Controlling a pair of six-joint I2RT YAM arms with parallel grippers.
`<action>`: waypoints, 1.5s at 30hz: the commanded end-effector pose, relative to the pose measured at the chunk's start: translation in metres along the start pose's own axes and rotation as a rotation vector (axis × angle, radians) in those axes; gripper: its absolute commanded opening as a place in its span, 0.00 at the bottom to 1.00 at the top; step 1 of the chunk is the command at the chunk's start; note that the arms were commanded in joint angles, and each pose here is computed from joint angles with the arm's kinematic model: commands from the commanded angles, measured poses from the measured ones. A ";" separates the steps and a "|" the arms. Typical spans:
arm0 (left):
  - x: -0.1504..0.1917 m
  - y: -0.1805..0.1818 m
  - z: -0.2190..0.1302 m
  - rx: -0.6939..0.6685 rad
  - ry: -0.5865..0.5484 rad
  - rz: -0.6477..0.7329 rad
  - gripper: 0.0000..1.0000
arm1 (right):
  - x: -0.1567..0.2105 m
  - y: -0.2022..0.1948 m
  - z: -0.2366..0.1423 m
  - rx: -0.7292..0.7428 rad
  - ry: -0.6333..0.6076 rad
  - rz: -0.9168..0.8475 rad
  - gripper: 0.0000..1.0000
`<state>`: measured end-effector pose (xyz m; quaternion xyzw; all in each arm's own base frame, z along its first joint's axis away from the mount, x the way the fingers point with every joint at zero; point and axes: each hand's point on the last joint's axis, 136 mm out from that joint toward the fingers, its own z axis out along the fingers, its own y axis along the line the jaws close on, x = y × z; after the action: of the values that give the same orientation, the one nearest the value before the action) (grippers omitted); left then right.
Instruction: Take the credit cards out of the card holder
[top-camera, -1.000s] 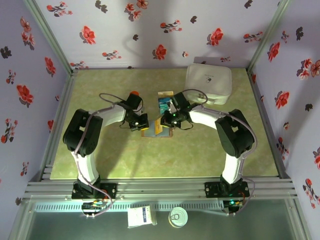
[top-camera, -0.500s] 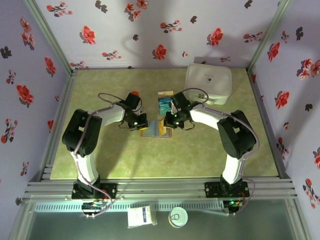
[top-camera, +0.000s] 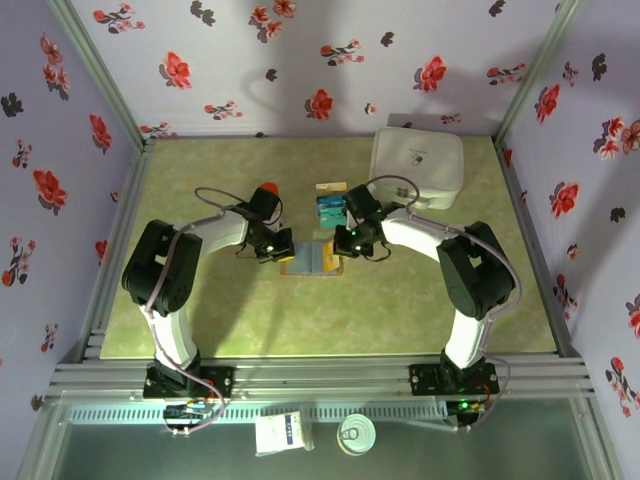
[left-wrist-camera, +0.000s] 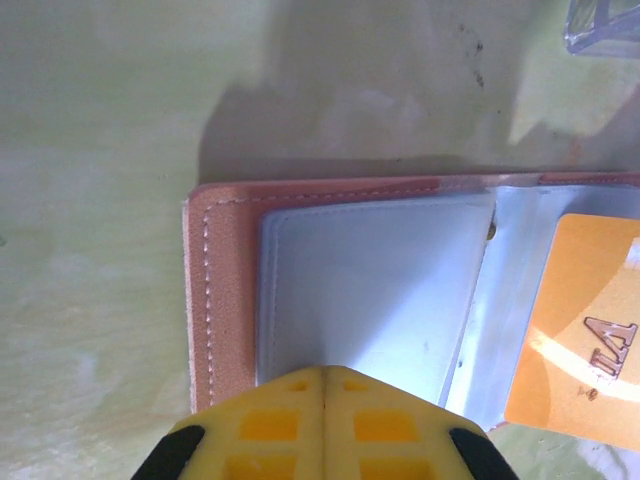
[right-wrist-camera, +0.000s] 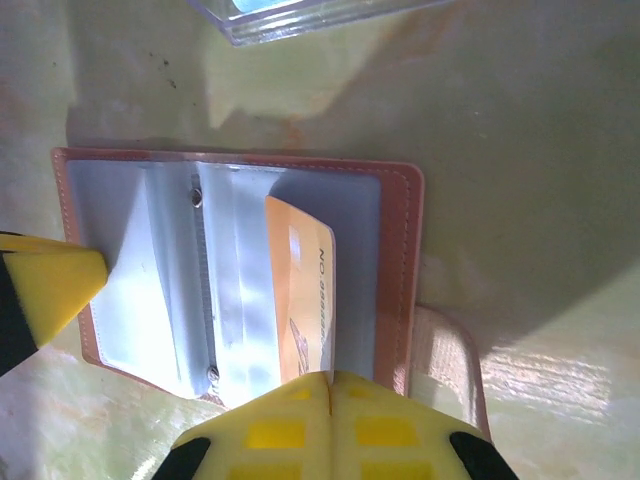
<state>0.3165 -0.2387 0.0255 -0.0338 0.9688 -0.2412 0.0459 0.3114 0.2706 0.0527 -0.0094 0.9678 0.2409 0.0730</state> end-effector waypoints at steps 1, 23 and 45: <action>0.014 0.022 -0.004 -0.067 0.027 -0.038 0.00 | 0.000 -0.009 -0.013 0.060 -0.008 -0.011 0.04; -0.004 -0.005 -0.039 -0.003 -0.078 0.005 0.05 | -0.058 0.031 -0.091 0.076 -0.143 -0.971 0.00; 0.010 0.033 -0.055 -0.070 -0.095 -0.040 0.05 | -0.162 0.029 -0.070 0.317 -0.078 -1.550 0.00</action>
<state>0.3026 -0.1930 0.0558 -0.0666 0.9712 -0.2136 0.0815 0.4525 0.2658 0.1494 -0.6448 0.7177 0.0005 0.2630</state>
